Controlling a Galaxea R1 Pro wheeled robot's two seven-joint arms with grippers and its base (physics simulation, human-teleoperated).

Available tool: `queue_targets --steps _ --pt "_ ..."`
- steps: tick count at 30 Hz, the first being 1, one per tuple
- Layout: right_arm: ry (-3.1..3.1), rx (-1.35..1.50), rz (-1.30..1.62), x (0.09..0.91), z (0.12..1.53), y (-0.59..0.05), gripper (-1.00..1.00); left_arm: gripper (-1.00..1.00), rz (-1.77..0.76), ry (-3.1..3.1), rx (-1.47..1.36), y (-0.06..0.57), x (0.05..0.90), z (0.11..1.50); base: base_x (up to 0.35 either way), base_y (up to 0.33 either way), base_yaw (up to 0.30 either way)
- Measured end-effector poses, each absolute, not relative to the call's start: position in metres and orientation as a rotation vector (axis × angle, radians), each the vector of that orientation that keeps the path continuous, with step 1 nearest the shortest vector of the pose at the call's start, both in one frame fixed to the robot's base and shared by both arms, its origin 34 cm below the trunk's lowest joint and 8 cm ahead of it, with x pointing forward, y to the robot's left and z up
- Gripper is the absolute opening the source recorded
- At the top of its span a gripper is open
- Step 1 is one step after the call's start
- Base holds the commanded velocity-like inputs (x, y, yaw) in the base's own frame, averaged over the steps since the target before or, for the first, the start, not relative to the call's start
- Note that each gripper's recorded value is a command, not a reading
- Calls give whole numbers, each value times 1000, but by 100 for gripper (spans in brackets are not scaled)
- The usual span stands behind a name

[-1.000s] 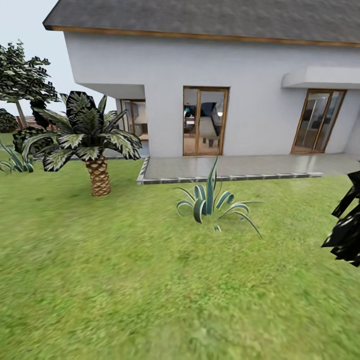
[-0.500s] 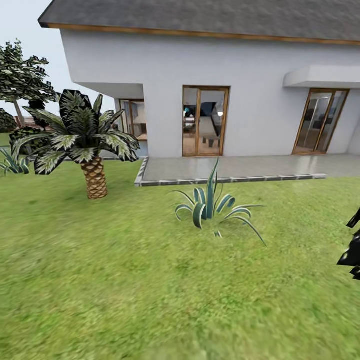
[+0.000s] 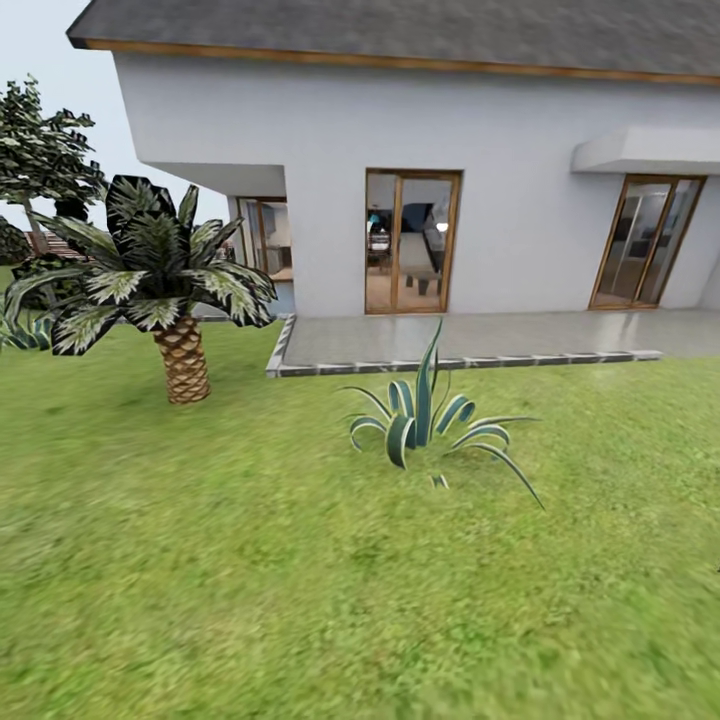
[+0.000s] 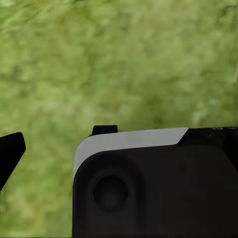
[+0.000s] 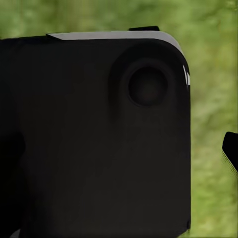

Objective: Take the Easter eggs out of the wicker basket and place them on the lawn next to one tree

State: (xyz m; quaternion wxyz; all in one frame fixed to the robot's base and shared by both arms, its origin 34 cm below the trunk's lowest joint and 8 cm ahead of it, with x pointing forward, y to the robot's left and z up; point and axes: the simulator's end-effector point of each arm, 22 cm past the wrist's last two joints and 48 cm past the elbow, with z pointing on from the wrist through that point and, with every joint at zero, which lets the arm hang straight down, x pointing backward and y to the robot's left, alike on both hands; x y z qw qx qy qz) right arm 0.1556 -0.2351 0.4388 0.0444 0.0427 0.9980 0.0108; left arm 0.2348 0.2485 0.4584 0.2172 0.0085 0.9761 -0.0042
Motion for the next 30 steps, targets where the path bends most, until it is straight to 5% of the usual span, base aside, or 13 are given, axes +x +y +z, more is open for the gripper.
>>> queue_targets --steps 30 --pt "3096 133 31 138 438 -235 100 100 -12 2749 24 248 218 454 310 0 0"
